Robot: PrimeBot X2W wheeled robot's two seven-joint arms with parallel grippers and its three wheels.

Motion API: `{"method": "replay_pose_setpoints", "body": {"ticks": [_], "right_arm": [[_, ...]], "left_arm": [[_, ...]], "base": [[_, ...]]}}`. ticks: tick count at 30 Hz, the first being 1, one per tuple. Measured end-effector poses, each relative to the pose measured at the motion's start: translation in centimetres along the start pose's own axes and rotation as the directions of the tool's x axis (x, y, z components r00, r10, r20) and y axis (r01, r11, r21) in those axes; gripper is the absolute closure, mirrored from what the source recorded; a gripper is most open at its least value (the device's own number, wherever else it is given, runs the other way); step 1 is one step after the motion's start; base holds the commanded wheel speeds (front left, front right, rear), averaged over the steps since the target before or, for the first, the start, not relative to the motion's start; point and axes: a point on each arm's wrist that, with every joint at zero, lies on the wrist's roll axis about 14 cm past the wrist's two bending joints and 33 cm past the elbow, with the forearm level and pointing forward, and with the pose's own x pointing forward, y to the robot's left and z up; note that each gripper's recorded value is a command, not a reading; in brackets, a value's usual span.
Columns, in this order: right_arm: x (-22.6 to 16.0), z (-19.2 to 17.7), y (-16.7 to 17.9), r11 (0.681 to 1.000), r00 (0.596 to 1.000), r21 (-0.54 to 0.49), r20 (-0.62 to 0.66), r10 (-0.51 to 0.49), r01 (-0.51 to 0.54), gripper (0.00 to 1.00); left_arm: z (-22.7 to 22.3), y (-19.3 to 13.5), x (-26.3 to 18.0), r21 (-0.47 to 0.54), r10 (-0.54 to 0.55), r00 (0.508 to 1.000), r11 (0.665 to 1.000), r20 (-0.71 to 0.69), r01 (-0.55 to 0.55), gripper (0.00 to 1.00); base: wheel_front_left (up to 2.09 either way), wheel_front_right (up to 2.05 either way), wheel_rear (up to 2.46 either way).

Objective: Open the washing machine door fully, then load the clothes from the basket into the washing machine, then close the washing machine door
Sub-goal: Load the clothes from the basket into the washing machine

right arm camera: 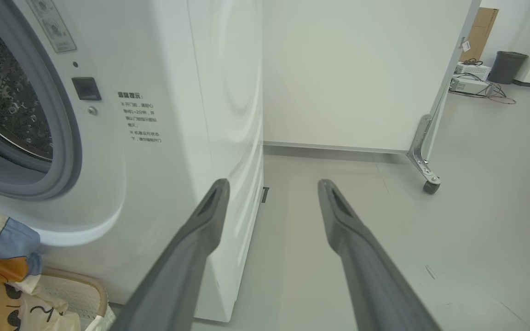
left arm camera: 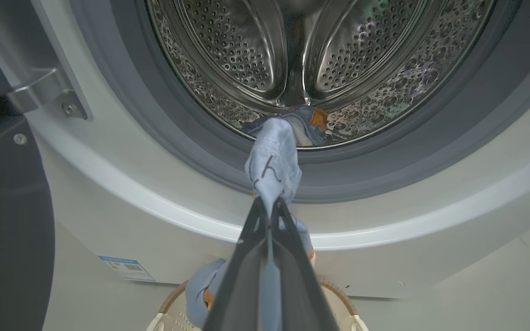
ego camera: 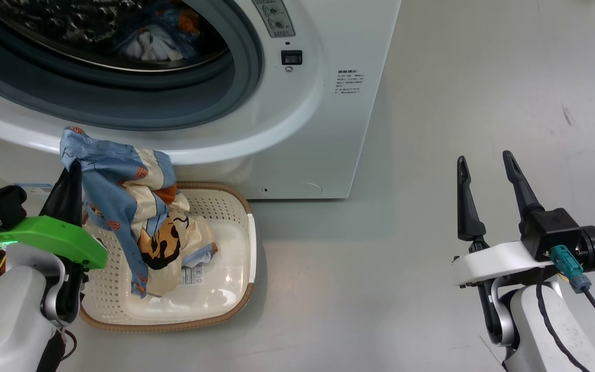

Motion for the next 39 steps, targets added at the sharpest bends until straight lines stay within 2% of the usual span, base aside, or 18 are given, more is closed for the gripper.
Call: {"method": "replay_pose_setpoints", "body": {"ticks": [2,3,13,24,39], "right_arm": [[-0.3,0.7,0.3,1.000,1.000,0.001,0.015,0.006,-0.007,0.00],[-1.4,2.5,1.1,0.999,0.998,0.001,0.054,0.032,-0.032,0.00],[-3.5,4.5,1.6,0.999,0.994,0.006,0.098,0.039,-0.040,0.00],[-4.9,5.6,1.7,0.999,0.991,0.006,0.125,0.045,-0.046,0.00],[-5.0,5.0,1.4,0.999,0.993,0.014,0.111,0.037,-0.039,0.00]], "left_arm": [[2.0,-0.4,-0.4,0.013,-0.012,0.998,1.000,0.059,0.011,1.00],[5.6,-1.0,-2.6,0.048,-0.023,0.984,0.999,0.178,0.015,1.00],[9.2,-2.9,-6.5,0.106,-0.060,0.945,0.994,0.321,0.027,1.00],[8.6,-3.2,-9.6,0.122,-0.051,0.935,0.993,0.350,0.008,1.00],[7.5,-3.3,-10.1,0.120,-0.034,0.939,0.993,0.343,-0.008,1.00]], "base": [[0.00,0.00,0.00],[0.00,0.00,0.00],[0.00,0.00,0.00],[0.00,0.00,0.00],[0.00,0.00,0.00]]}}
